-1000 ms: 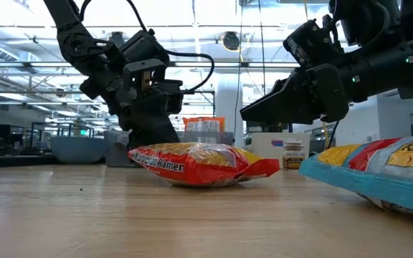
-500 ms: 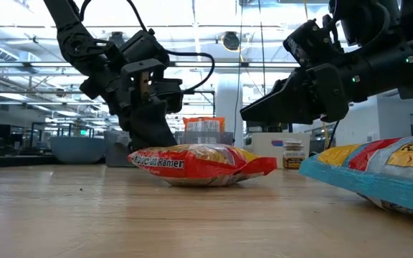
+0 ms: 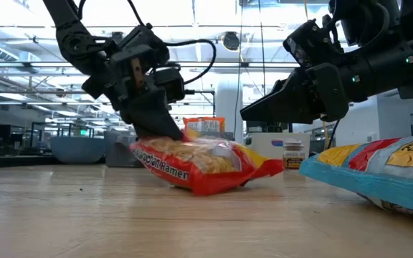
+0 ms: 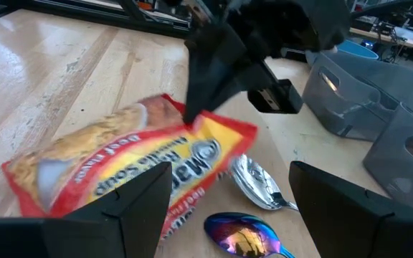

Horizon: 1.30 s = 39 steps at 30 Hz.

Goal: Pick & Place Food Item
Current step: Put the red noodle pack into the right black bin

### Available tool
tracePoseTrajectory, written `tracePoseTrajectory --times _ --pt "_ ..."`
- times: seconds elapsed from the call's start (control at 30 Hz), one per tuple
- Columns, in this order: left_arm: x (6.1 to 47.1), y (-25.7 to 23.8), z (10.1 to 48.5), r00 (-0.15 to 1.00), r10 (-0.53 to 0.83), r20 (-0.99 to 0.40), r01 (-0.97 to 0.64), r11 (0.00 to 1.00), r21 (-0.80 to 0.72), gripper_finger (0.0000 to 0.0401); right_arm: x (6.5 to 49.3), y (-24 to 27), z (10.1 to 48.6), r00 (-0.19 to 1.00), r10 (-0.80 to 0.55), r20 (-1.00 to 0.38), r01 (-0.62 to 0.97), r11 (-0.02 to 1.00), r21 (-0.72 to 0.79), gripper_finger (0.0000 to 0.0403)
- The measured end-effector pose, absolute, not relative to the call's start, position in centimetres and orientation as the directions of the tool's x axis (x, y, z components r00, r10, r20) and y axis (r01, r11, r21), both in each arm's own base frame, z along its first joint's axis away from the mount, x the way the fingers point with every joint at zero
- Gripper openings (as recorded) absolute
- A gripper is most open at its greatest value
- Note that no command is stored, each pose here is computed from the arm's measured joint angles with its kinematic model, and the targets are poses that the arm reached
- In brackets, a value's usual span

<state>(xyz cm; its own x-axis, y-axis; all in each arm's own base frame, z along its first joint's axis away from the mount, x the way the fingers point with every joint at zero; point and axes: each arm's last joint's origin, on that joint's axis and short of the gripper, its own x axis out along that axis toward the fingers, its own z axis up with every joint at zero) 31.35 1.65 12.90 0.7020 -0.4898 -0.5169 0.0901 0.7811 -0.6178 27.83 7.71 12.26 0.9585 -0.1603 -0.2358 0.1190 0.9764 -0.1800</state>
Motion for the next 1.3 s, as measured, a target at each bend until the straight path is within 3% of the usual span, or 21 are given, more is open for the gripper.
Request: tracePoseTrajectory --times 0.4,0.6,0.87,1.07,1.3 --pt "29.8 1.0 17.7 0.730 -0.514 -0.451 0.242 0.811 -0.532 0.0003 27.8 7.7 12.3 0.959 -0.161 -0.232 0.122 0.977 -0.175 0.0274" --pt "27.4 1.1 20.4 0.738 -0.444 -0.509 0.186 0.858 -0.479 0.0002 27.9 7.8 12.7 0.968 -0.155 -0.197 0.125 0.980 -0.154 0.0274" --pt "24.5 1.2 23.2 0.723 -0.342 -0.600 0.068 0.900 -0.431 0.0002 28.3 7.5 13.6 0.993 -0.045 -0.111 0.037 0.996 -0.076 0.0274" --pt "25.0 1.4 27.4 0.677 -0.279 -0.681 0.077 0.947 -0.312 0.0001 29.3 5.2 14.0 0.995 0.045 -0.092 -0.039 0.997 0.065 0.0274" --pt "26.6 1.6 30.3 0.605 -0.263 -0.752 0.125 0.964 -0.237 0.0001 31.1 3.0 15.4 0.998 0.029 -0.050 -0.026 0.998 0.062 0.0274"
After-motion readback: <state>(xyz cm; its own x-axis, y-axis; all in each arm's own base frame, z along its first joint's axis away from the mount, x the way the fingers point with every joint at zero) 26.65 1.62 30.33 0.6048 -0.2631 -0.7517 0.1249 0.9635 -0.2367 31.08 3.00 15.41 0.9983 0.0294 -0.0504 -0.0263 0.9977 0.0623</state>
